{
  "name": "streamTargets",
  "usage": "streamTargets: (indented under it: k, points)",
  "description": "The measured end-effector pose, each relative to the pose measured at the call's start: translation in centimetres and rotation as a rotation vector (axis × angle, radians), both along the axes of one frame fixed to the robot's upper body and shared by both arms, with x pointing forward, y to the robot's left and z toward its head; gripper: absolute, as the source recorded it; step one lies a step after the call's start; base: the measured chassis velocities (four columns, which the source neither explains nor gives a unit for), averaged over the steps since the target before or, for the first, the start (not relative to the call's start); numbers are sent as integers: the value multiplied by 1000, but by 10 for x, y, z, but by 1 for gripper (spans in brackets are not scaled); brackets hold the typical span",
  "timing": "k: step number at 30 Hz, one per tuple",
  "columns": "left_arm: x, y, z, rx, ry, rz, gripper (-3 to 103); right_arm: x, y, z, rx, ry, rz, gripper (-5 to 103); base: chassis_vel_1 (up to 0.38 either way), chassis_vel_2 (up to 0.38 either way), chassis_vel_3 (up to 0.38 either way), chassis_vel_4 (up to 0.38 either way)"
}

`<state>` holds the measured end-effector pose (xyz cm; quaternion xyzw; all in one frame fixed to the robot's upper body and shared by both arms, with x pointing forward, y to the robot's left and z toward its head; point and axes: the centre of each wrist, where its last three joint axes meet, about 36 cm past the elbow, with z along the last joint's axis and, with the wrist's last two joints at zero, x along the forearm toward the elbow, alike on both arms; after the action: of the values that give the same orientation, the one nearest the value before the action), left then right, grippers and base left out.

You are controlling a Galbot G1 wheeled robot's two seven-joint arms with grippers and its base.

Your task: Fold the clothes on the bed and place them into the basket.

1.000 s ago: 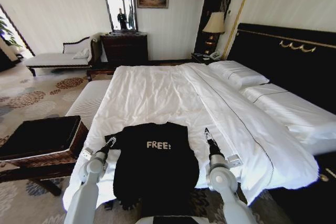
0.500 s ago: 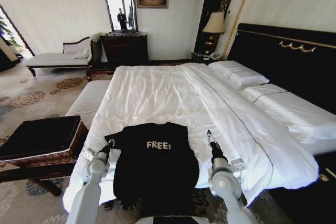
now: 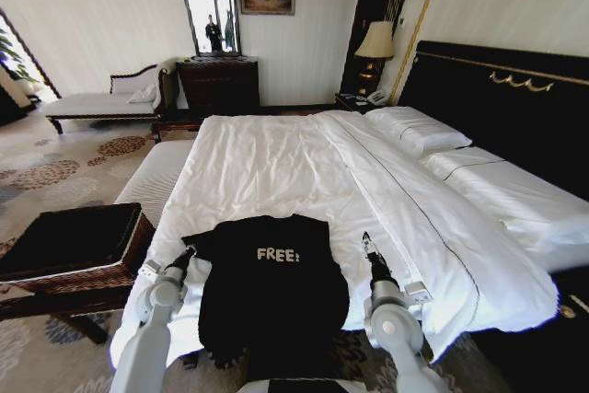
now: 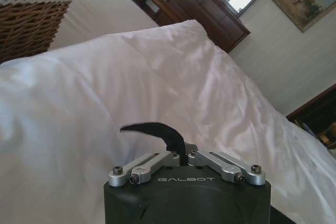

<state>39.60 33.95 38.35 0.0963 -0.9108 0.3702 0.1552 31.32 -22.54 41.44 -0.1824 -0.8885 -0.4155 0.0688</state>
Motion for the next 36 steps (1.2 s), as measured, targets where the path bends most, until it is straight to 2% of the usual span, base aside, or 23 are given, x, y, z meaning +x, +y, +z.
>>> streamTargets:
  k: [3, 5, 7, 11, 17, 23, 25, 27, 30, 33, 35, 36]
  points:
    - [-1, -9, 11, 12, -28, -32, 1, -1, 0, -1, -3, 3, -1, 100, 0, 0, 0, 0]
    - [-3, -31, 23, 43, -57, -104, 1, -3, 0, -1, -7, 6, -5, 100, 0, 0, 0, 0]
    - [-3, -35, 24, 48, -59, -117, 1, -4, 0, -1, -7, 6, -5, 100, 0, 0, 0, 0]
    - [-6, -72, 25, 104, -57, -235, 1, -9, 0, -1, -15, 14, -12, 100, 0, 0, 0, 0]
    - [-7, -92, 11, 140, -22, -291, 1, -14, -1, -3, -30, 24, -19, 100, 0, 0, 0, 0]
    - [-8, -101, 6, 146, 7, -314, 1, -16, -3, -4, -36, 26, -28, 100, 0, 0, 0, 0]
    - [-12, -101, 6, 160, 41, -334, 0, -16, -3, -4, -37, 27, -31, 100, 0, 0, 0, 0]
    - [-16, -99, 8, 169, 65, -356, 10, -17, -3, -4, -37, 28, -33, 100, 0, 0, 0, 0]
    - [-23, -96, 13, 167, 93, -391, 16, -17, -3, -4, -37, 28, -33, 100, 0, 0, 0, 0]
    - [-37, -89, 19, 168, 120, -440, 32, -17, -2, -4, -35, 27, -31, 100, 0, 0, 0, 0]
    - [-41, -86, 19, 174, 124, -453, 32, -16, -2, -4, -34, 26, -31, 100, 0, 0, 0, 0]
    - [-46, -85, 19, 183, 128, -464, 38, -16, -1, -4, -33, 25, -29, 100, 0, 0, 0, 0]
